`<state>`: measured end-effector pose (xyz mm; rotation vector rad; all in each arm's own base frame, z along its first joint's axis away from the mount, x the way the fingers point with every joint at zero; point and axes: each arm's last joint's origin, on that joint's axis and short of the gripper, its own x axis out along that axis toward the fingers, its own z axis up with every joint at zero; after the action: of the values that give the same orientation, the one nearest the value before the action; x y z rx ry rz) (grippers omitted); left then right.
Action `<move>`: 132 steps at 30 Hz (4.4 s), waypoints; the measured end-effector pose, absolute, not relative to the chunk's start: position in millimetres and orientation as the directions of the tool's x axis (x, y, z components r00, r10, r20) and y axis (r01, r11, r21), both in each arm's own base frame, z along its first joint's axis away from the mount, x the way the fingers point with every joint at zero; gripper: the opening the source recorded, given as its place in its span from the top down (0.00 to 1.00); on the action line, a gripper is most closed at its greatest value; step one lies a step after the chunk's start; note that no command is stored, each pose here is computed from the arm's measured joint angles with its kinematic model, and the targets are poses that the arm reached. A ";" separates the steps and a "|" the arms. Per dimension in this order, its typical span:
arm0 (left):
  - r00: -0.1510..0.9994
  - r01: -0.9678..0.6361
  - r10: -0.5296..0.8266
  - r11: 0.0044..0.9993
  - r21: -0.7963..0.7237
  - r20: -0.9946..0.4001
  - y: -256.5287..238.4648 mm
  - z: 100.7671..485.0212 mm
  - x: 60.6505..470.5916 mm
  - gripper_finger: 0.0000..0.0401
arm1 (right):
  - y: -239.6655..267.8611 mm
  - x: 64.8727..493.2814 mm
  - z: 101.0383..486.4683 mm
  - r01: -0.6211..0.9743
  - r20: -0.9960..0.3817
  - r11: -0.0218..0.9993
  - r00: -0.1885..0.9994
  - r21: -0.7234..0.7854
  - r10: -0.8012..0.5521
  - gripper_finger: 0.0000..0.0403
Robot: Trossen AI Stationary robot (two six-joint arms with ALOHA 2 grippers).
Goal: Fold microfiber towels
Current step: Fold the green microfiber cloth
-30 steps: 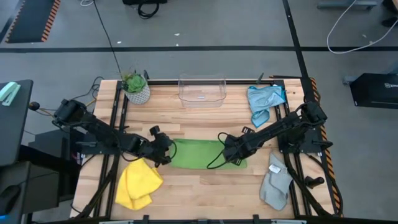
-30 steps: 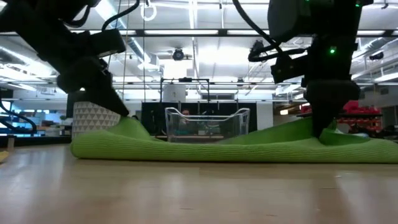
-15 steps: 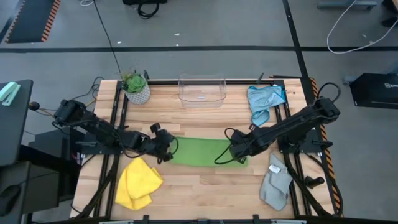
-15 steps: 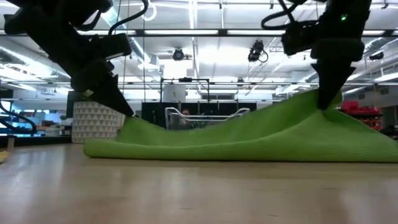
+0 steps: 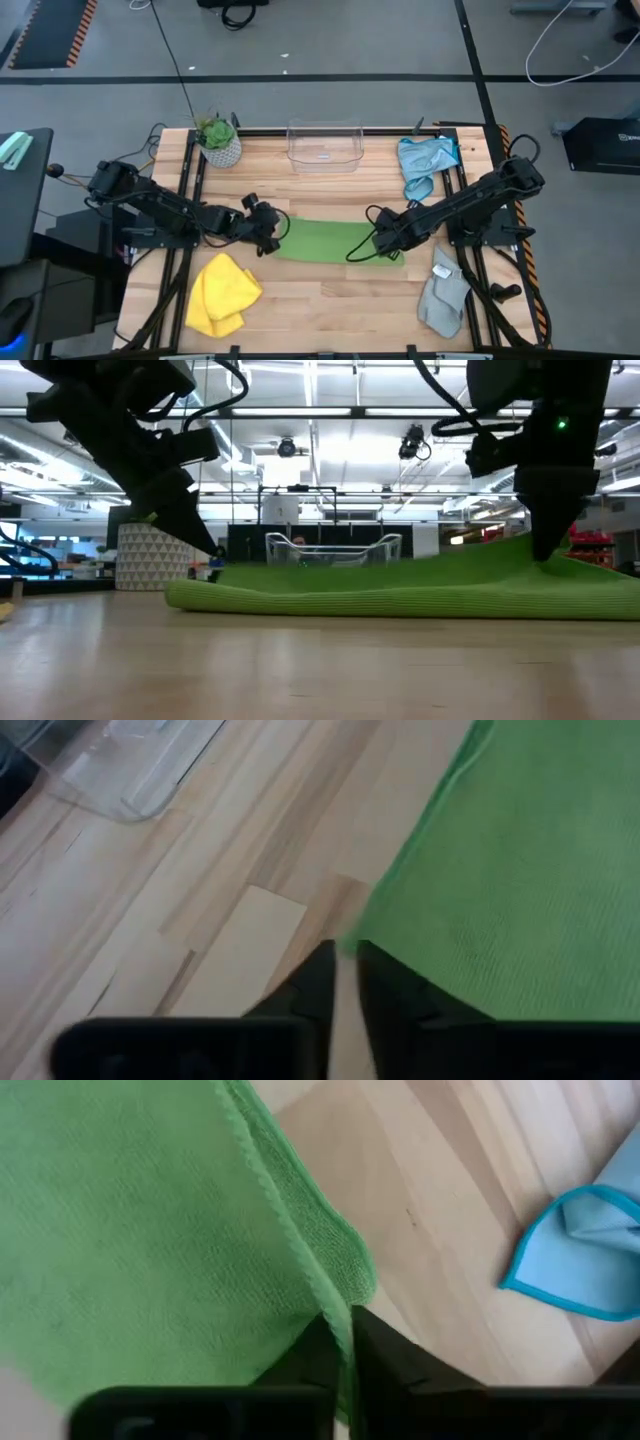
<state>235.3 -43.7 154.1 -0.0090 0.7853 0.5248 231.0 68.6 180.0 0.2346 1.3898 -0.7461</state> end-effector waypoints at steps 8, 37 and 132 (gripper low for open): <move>0.598 -0.406 0.367 0.905 0.125 -0.712 -44.9 159.6 231.1 0.46 | 68.3 232.4 201.7 0.600 -0.926 0.742 0.010 -0.297 -0.378 0.51; 0.683 -0.079 0.051 0.997 -0.005 -0.728 -49.6 96.6 281.4 0.97 | 39.6 218.1 120.3 0.655 -0.866 0.750 0.427 0.097 -0.261 0.98; 0.864 0.025 -0.123 0.979 -0.202 -0.488 -154.5 131.8 235.4 0.99 | -39.9 321.6 112.2 0.589 -0.751 0.807 0.551 0.042 -0.363 0.99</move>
<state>235.4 -154.5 131.8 -0.1917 0.5219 -0.0782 321.6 -39.9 112.2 0.3062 0.8082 -0.5740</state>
